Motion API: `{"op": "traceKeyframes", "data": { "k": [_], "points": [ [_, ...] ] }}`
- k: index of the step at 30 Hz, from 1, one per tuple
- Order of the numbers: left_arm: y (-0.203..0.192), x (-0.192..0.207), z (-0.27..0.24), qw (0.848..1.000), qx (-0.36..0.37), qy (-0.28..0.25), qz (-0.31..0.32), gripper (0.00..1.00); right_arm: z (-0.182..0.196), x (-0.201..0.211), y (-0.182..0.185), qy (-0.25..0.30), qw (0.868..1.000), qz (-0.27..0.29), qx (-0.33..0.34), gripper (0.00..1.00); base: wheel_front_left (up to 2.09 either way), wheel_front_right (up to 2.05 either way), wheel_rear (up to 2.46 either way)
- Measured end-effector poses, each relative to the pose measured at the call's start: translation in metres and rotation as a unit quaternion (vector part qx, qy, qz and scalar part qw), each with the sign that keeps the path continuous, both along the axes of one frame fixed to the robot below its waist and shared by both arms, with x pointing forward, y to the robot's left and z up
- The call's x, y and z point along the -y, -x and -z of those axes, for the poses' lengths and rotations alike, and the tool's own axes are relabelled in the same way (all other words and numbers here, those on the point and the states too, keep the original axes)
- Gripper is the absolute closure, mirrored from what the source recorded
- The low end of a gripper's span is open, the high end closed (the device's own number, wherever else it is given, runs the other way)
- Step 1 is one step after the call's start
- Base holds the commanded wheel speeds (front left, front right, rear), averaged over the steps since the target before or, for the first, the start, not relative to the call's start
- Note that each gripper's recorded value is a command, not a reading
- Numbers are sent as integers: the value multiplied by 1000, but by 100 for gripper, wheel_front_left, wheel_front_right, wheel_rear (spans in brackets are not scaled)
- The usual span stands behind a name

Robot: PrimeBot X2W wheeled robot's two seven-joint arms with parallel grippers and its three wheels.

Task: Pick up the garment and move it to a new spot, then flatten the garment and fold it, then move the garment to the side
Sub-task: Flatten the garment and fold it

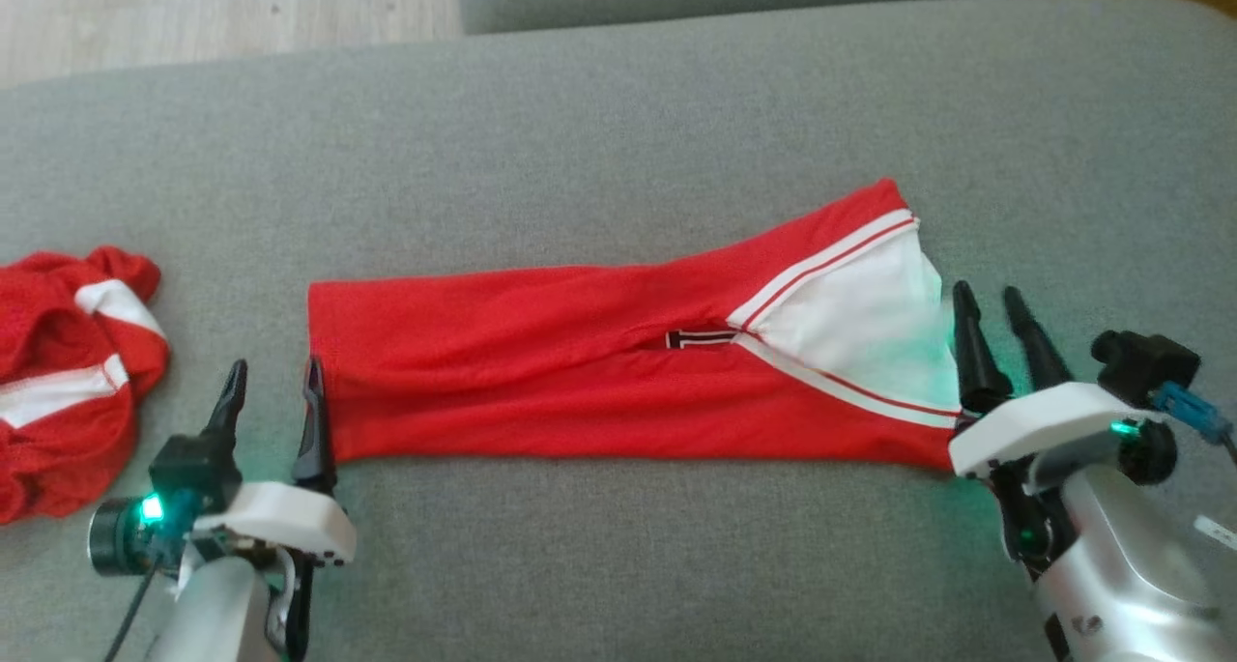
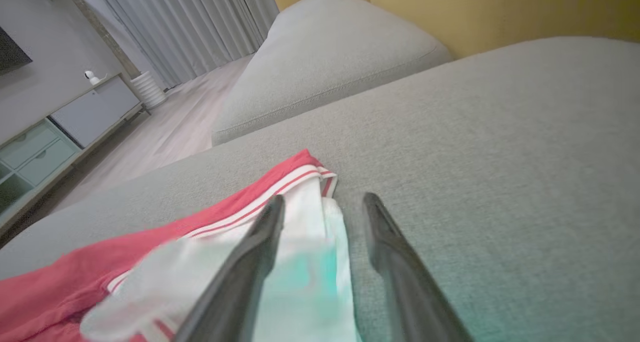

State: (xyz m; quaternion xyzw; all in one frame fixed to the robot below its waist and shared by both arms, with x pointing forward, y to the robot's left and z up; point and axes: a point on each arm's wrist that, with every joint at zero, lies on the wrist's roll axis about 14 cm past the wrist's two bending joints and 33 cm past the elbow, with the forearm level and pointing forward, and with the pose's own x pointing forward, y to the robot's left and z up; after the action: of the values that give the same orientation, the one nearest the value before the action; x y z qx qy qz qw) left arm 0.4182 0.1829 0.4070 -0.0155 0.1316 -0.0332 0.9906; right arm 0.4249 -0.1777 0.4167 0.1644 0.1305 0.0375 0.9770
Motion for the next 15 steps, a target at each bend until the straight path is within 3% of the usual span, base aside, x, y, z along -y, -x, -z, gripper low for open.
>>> {"op": "traceKeyframes", "data": {
  "k": [9, 15],
  "points": [
    [20, 1, -33, 998, 59, 2, -29, 0, -38, 4, -1, 68, 995, 5, 70, 0, 0, 0, 0],
    [46, 1, -36, 997, 65, 13, -42, 0, -23, -6, 31, 92, 994, -9, 53, 0, 0, 0, 0]
  ]
}}
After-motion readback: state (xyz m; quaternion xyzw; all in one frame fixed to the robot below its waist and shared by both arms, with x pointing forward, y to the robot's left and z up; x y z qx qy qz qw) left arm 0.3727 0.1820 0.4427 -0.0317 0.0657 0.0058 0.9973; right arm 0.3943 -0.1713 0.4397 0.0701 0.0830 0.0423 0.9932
